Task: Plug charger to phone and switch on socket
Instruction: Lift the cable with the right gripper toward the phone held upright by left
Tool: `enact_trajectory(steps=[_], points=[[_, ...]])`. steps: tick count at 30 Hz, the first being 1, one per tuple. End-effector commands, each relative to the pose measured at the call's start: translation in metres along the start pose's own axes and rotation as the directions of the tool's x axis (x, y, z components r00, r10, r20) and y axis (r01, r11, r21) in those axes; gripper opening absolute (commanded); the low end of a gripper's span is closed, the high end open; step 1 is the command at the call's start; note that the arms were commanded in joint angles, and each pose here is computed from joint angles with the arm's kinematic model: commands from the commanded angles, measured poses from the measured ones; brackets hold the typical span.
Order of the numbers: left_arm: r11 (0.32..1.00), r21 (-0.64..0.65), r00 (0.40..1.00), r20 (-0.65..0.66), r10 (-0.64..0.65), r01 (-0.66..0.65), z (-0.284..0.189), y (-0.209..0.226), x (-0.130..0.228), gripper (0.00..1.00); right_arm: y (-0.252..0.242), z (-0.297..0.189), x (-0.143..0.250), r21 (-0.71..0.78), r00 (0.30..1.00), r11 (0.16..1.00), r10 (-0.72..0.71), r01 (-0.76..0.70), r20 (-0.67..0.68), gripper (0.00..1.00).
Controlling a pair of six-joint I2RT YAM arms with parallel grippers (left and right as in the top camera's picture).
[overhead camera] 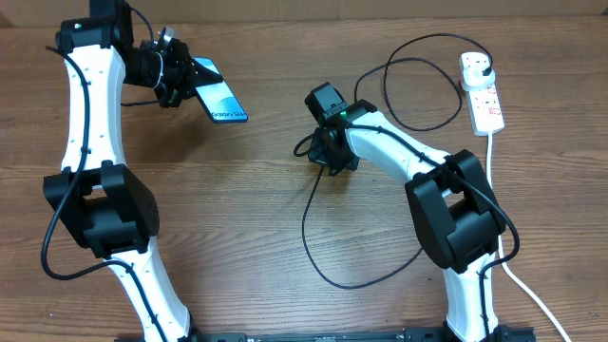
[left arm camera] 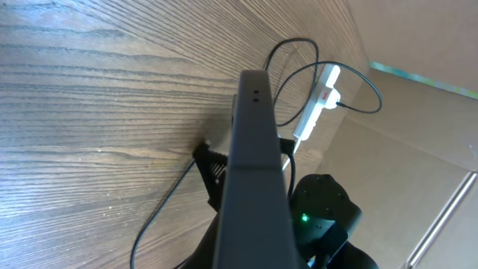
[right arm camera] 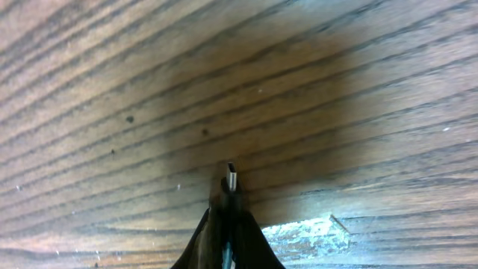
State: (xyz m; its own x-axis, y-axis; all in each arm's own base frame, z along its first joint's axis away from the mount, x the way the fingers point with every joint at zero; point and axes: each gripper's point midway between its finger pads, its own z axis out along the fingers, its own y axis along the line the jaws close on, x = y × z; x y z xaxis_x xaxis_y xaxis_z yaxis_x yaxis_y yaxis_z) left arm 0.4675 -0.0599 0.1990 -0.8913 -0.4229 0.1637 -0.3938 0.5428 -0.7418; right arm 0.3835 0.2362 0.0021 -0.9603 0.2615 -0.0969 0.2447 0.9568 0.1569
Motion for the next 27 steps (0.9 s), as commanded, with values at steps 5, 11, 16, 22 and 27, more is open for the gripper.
enact_trajectory(steps=[5,11,16,22,27], points=[[0.991,0.022,0.992,-0.003,0.13,-0.129,0.0,-0.008,0.004,0.04,0.032,-0.044,0.003,-0.156,0.98,0.967,-0.2,0.199,0.011,0.04],[0.928,0.274,0.962,-0.032,0.273,-0.254,-0.007,-0.049,0.018,0.04,0.087,-0.139,0.021,-0.532,0.896,0.733,-0.426,0.424,0.126,0.04],[0.828,0.475,0.936,-0.023,0.352,-0.299,-0.022,-0.083,0.028,0.04,0.097,-0.205,0.044,-0.728,0.823,0.479,-0.528,0.491,0.208,0.04],[0.752,0.542,0.903,0.03,0.428,-0.374,-0.029,-0.098,0.026,0.04,0.093,-0.242,0.07,-0.865,0.761,0.221,-0.601,0.451,0.243,0.04],[0.69,0.602,0.882,0.049,0.469,-0.401,-0.037,-0.109,0.03,0.04,0.092,-0.251,0.079,-0.888,0.744,0.157,-0.618,0.432,0.253,0.04]])
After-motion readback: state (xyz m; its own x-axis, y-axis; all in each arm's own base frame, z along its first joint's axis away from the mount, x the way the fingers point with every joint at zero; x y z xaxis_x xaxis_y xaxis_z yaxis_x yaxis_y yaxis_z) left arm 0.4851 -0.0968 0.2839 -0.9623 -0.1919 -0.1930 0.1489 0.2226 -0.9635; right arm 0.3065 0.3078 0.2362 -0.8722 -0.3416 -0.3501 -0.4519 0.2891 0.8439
